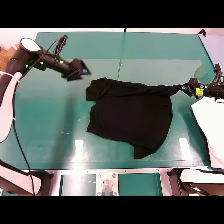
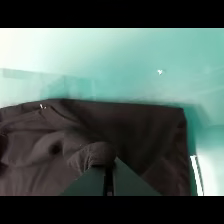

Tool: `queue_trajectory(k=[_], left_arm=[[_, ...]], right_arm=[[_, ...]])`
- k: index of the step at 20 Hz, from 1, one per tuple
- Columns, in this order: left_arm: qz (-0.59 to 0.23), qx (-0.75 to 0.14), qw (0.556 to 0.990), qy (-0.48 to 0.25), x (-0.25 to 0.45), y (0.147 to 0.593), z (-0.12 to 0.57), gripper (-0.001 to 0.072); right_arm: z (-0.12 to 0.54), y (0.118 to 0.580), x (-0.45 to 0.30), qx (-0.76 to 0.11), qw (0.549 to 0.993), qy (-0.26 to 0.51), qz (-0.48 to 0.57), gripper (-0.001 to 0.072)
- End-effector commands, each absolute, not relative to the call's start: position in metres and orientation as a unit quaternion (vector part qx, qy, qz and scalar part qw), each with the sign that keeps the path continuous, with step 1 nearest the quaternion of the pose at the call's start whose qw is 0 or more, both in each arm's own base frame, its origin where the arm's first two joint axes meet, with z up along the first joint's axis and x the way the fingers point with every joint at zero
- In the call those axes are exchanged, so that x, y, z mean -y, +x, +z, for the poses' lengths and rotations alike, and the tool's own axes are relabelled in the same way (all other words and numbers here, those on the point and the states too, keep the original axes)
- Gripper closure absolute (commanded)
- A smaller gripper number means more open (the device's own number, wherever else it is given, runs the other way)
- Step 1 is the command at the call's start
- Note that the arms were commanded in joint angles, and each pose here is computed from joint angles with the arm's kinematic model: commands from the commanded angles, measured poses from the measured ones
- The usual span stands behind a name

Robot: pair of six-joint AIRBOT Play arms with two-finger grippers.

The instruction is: Fold the shirts.

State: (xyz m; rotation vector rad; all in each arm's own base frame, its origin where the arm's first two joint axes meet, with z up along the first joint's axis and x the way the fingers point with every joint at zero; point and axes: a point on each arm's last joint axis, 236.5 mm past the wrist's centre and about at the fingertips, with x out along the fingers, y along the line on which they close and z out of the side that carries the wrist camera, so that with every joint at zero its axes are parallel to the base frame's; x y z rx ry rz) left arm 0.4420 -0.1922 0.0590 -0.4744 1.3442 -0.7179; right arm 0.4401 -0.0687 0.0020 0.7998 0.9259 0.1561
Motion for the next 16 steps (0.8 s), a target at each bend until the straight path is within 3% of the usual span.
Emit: queue_trajectory(k=[1, 4, 8, 15, 16], left_arm=[[-0.217, -0.766, 0.584, -0.155, 0.151, 0.357, 0.027, 0.0006], [-0.198, -0.786, 0.575, -0.114, 0.167, 0.314, -0.003, 0.0006], [-0.164, -0.781, 0.590, -0.122, 0.199, 0.265, -0.063, 0.0005], [-0.143, -0.678, 0.691, -0.204, 0.250, 0.300, -0.108, 0.0009], [-0.140, -0.667, 0.701, -0.212, 0.249, 0.309, -0.107, 0.0199]], right_arm=[[-0.003, 0.443, 0.082, -0.431, 0.827, 0.358, 0.055, 0.0696], [-0.004, 0.445, 0.089, -0.426, 0.833, 0.351, 0.043, 0.0696], [-0.004, 0.449, 0.095, -0.417, 0.839, 0.349, 0.032, 0.0697], [-0.004, 0.449, 0.096, -0.416, 0.839, 0.349, 0.031, 0.0697], [-0.004, 0.449, 0.096, -0.416, 0.839, 0.349, 0.031, 0.0697]])
